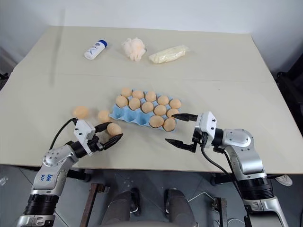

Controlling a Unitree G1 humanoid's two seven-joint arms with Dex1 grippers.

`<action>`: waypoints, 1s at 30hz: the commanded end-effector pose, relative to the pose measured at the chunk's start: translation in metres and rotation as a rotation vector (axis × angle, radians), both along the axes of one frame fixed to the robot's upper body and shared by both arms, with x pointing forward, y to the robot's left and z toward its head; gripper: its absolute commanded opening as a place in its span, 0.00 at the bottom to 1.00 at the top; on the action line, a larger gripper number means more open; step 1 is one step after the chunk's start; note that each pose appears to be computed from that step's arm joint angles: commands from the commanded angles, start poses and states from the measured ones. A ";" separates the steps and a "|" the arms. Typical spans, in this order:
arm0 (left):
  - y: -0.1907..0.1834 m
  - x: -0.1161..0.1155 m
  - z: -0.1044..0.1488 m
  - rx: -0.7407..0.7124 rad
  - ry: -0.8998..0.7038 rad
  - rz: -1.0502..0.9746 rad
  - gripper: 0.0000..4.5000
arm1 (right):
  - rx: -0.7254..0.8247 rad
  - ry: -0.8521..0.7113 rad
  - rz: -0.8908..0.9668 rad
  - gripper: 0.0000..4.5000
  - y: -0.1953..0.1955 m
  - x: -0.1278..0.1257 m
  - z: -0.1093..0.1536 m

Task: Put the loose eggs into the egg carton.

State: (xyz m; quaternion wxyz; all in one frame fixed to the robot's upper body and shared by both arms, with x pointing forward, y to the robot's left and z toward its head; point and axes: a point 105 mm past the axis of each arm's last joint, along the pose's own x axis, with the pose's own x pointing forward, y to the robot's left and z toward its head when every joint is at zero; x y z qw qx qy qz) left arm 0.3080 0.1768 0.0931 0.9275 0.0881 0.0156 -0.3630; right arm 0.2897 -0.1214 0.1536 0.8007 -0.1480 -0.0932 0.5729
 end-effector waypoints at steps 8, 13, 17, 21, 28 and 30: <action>-0.032 -0.011 0.047 -0.066 -0.168 -0.171 0.52 | 0.018 -0.035 -0.015 1.00 -0.001 -0.002 0.009; -0.071 0.012 0.056 -0.069 -0.184 -0.250 0.52 | 0.013 -0.037 -0.084 1.00 -0.013 -0.003 0.006; -0.093 0.030 0.055 -0.062 -0.173 -0.293 0.52 | 0.023 -0.037 -0.118 1.00 -0.015 -0.009 0.006; -0.104 0.038 0.053 -0.047 -0.176 -0.331 0.52 | 0.034 -0.046 -0.154 1.00 -0.016 -0.013 0.008; -0.080 0.040 0.058 -0.021 -0.197 -0.292 0.99 | 0.062 -0.044 -0.200 1.00 -0.016 -0.019 0.007; -0.051 0.033 0.061 -0.004 -0.220 -0.250 0.99 | 0.064 -0.039 -0.196 1.00 -0.015 -0.018 0.006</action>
